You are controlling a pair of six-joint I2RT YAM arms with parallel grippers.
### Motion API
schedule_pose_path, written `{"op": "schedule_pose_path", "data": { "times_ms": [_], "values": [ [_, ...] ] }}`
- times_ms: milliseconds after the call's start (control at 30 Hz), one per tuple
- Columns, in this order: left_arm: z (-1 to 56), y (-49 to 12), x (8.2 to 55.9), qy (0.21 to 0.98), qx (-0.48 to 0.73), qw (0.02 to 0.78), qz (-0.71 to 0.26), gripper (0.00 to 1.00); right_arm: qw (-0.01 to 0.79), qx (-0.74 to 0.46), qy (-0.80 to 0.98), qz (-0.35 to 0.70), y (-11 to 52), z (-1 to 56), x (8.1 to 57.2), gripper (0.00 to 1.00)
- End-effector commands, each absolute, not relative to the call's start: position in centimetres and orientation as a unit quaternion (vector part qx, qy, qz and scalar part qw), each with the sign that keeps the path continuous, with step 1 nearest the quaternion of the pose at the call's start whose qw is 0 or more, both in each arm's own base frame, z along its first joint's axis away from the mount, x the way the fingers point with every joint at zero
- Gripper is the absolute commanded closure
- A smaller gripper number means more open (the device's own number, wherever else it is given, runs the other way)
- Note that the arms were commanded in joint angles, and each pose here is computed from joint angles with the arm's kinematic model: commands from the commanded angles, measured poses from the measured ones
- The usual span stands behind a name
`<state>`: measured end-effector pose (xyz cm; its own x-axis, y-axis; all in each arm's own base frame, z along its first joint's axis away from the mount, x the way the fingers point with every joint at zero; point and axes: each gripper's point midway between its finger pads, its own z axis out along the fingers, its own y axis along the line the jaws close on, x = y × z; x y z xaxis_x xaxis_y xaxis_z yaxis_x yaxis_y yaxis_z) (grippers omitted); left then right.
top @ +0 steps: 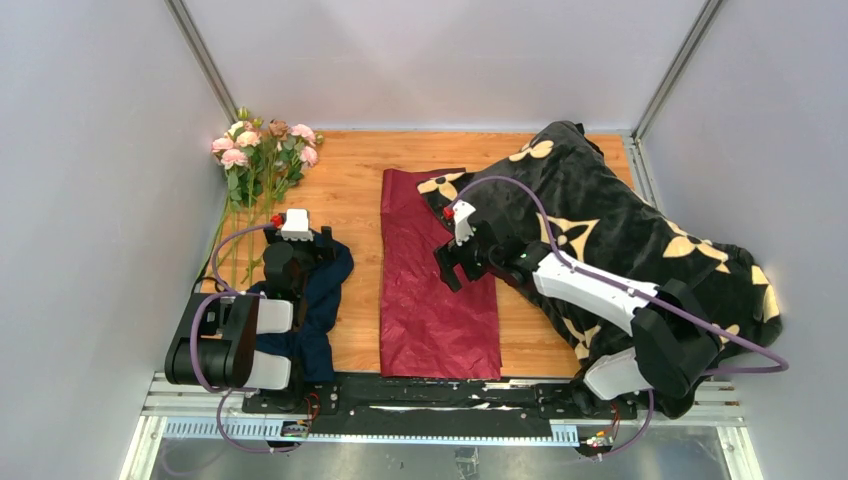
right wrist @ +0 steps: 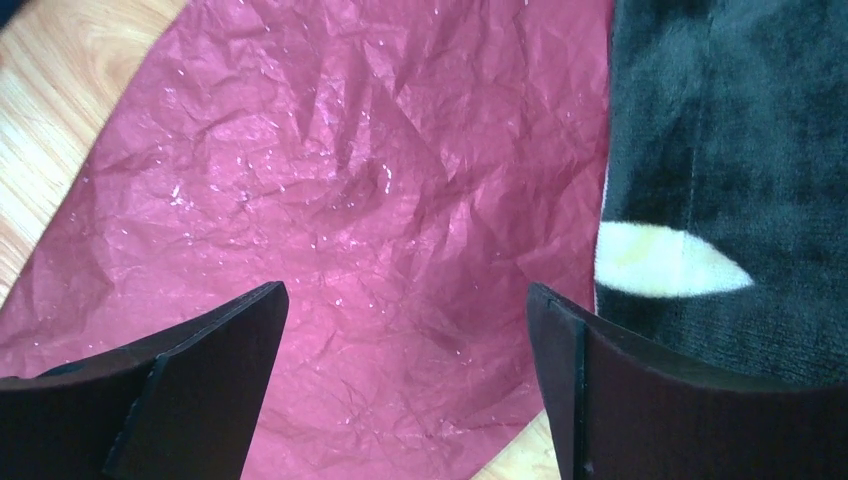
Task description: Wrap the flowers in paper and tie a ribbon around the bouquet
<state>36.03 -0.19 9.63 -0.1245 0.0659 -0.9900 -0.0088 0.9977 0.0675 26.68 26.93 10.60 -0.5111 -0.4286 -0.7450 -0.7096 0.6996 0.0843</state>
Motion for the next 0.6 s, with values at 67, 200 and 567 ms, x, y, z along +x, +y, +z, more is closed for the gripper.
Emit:
{"op": "schedule_pose_path", "data": {
  "times_ms": [67, 200, 567],
  "values": [
    [10.9, 0.4, 36.2, 0.737, 0.005, 0.674, 0.039, 0.00, 0.451, -0.289, 0.814, 0.225, 27.3, 13.9, 27.5, 0.01],
    [13.1, 0.3, 37.0, 0.765, 0.011, 0.643, 0.039, 0.00, 0.465, -0.290, 0.785, 0.288, 28.3, 14.8, 26.7, 0.00],
    [16.0, -8.0, 30.8, 0.828, 0.321, 0.449, -0.098, 0.00, 0.299, -0.333, 0.883, 0.142, 28.7, 5.5, 33.8, 1.00]
  ]
}}
